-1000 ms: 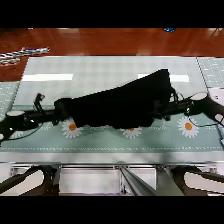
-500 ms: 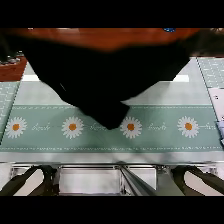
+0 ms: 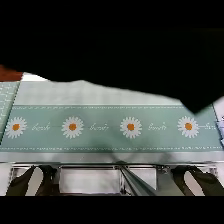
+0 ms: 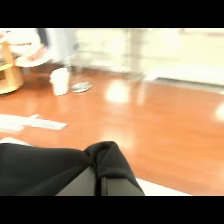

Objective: Fold the shirts.

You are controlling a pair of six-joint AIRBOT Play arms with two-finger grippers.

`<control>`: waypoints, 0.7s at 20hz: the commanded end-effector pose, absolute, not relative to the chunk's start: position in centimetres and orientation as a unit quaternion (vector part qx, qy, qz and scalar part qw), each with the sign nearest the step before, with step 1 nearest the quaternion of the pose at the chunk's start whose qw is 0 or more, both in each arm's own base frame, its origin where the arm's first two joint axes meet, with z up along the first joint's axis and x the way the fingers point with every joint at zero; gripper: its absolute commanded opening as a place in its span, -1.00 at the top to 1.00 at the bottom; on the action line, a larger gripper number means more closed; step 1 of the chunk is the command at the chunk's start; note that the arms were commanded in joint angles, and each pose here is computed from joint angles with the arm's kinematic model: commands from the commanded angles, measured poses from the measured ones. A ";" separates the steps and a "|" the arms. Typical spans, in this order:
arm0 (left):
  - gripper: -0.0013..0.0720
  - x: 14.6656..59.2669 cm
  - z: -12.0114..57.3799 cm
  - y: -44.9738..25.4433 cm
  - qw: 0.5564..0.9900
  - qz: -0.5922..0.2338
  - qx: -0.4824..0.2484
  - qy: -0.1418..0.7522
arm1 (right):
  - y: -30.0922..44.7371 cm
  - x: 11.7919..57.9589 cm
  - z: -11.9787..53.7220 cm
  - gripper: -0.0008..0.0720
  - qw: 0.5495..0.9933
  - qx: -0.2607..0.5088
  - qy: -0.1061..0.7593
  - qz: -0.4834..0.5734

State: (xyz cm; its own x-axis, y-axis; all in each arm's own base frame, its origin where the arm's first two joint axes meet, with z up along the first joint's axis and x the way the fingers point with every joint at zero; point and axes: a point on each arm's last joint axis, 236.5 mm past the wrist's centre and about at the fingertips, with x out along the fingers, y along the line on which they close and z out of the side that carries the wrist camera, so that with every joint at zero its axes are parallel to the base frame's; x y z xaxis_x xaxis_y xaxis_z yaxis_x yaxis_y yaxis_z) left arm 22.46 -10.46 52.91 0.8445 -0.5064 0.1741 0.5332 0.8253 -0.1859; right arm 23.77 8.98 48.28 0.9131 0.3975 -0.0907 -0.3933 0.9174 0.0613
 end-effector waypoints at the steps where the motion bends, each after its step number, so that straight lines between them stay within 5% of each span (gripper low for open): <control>1: 0.91 18.5 52.4 -10.4 0.983 -0.170 -0.032 -0.066 | 7.1 19.2 46.9 0.90 0.987 -0.004 0.077 0.139; 7: 0.91 19.8 46.4 -4.7 0.997 -0.059 -0.035 0.036 | 5.9 20.6 38.5 0.90 0.965 0.019 0.228 0.126; 14: 0.91 35.0 27.4 -2.3 0.931 -0.134 -0.215 0.262 | 6.4 33.1 22.5 0.90 0.899 0.115 0.382 0.182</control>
State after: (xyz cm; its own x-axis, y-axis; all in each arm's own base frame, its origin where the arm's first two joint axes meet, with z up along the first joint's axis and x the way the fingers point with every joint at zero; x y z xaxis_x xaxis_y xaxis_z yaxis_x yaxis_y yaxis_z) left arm 30.16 -2.51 34.63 0.9019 -0.2796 -0.3293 0.1597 0.9241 -0.3473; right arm 28.91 6.05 28.52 0.7267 0.3515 -0.5903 -0.2404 0.9350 0.2608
